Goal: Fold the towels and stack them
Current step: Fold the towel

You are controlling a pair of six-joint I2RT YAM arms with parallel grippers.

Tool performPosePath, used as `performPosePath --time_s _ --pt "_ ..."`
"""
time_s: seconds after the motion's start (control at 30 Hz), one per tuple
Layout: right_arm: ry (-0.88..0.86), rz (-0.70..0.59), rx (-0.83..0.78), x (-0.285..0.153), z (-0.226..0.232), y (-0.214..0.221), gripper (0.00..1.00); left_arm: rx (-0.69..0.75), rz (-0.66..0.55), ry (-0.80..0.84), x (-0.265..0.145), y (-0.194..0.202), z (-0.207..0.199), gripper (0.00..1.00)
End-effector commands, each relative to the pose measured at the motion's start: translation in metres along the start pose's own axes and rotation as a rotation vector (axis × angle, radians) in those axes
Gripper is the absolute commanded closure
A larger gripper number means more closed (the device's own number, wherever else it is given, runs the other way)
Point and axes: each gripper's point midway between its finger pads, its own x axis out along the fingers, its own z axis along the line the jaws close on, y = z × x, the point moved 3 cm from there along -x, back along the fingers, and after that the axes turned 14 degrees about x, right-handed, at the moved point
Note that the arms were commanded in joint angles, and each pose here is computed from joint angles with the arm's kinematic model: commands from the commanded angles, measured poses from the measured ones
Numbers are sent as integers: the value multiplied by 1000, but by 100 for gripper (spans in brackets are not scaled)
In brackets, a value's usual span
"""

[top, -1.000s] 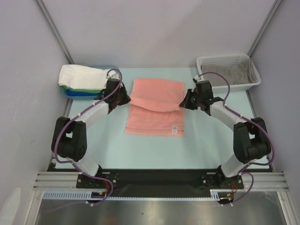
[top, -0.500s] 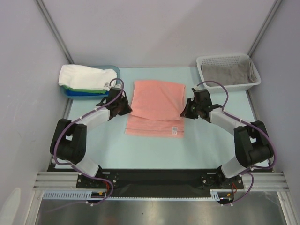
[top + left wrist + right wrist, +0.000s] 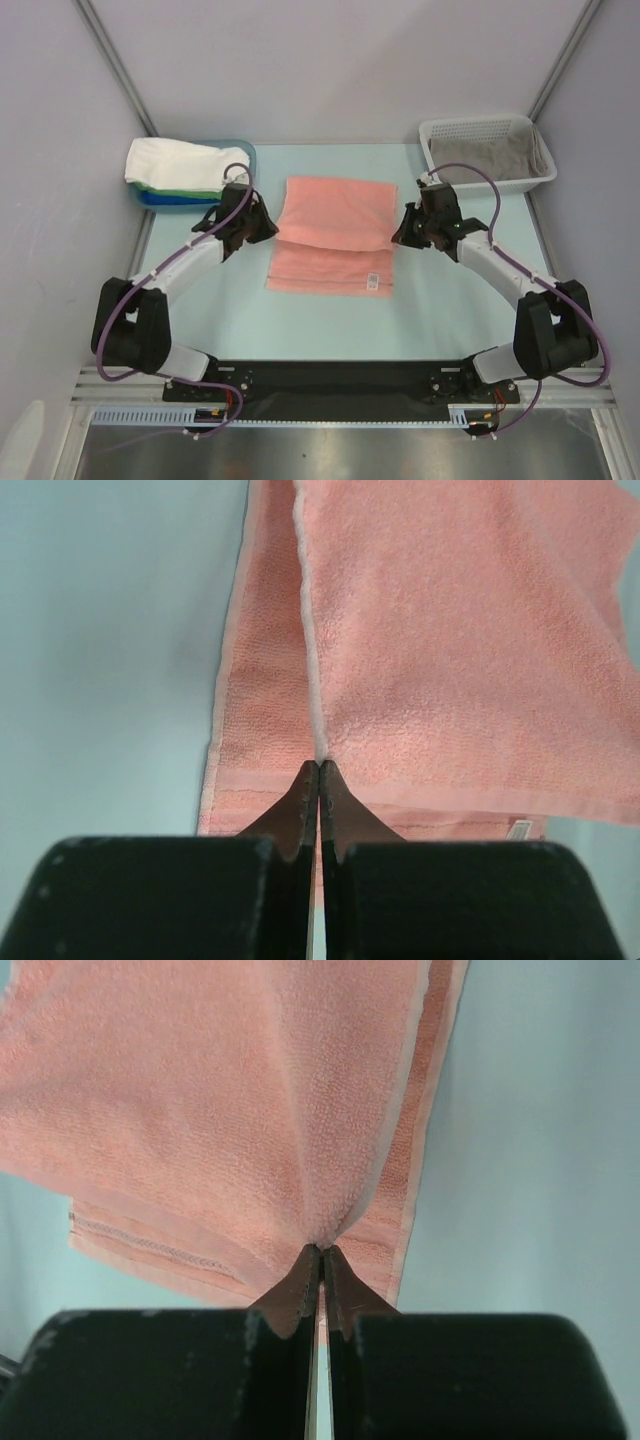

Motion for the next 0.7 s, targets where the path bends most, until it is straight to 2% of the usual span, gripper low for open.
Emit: performPosePath --time_s 0.0,0.23,0.67 --pt "-10 -56 -37 -22 13 -15 100 -4 -62 22 -22 -16 -9 100" --pt "-20 -77 -50 -37 20 -20 100 12 -109 32 -46 -32 -13 100" --pt "-29 -55 -79 -43 27 -1 100 4 -90 29 -49 -12 -7 100"
